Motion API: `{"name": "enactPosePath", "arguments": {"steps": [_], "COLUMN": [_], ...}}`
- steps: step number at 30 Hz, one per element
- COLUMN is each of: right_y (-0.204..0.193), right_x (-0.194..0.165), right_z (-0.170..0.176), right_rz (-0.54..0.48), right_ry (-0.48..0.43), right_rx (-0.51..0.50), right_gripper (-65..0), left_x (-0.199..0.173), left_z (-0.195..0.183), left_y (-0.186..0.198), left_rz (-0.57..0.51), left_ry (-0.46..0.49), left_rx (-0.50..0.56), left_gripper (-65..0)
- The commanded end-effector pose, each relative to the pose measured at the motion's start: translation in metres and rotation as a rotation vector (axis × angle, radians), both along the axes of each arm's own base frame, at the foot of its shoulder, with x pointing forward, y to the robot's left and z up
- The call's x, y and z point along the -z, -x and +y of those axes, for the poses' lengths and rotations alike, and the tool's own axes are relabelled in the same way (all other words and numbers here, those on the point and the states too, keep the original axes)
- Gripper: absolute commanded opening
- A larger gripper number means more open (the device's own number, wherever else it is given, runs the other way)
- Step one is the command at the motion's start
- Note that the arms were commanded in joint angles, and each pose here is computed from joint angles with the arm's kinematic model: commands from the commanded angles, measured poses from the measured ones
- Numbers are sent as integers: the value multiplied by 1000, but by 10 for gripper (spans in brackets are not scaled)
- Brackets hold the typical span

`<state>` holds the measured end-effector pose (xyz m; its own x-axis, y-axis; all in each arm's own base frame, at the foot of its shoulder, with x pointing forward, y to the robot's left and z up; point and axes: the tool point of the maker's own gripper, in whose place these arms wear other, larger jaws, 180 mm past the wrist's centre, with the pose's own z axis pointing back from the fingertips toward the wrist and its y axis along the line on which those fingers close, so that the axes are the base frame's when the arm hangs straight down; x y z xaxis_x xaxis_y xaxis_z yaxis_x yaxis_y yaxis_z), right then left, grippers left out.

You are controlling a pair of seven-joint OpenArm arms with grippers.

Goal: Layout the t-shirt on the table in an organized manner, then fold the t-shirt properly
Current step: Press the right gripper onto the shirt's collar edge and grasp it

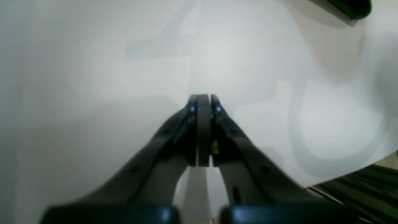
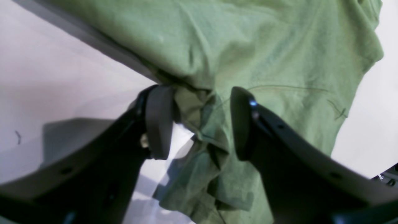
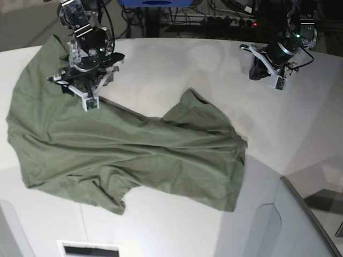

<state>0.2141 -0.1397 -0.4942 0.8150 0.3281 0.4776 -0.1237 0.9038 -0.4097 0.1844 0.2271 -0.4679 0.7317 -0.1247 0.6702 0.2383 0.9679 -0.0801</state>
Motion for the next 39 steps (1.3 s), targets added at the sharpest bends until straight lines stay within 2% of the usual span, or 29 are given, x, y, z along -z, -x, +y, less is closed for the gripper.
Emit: {"name": "enactPosePath", "arguments": {"steps": [1, 6, 8, 12, 17, 21, 30, 32, 34, 37, 39], "right_y": [33, 45, 48, 48, 46, 46, 41, 37, 35, 34, 35], "right_x": [21, 19, 19, 20, 20, 20, 5, -3, -6, -4, -3], "right_z": [13, 16, 17, 22, 22, 20, 24, 26, 27, 26, 26], "right_rz": [142, 150, 154, 156, 153, 154, 108, 85, 73, 77, 82], "right_ry": [-73, -84, -89, -103, -101, -96, -115, -125, -129, -126, -124], "right_rx": [12, 11, 13, 22, 21, 20, 17, 16, 16, 16, 16], "right_gripper": [-321, -323, -350, -578, -569, -650, -645, -599, -501, -317, -248], "left_x": [-8, -8, -8, -8, -10, -9, -8, -8, -8, -8, -8], "left_z": [3, 4, 4, 2, 1, 2, 2, 2, 2, 2, 2], "left_y": [-7, -7, -7, -7, -9, -8, -7, -7, -7, -7, -7], "left_rz": [-36, -36, -36, -37, -42, -38, -37, -37, -37, -37, -37], "left_ry": [0, -1, -1, 2, 2, 2, 2, 2, 2, 2, 2], "left_rx": [2, 1, 1, 3, 5, 3, 3, 3, 3, 3, 3], "left_gripper": [-650, -650, -650, -650, -650, -650, -650, -650, -650, -650, -650]}}
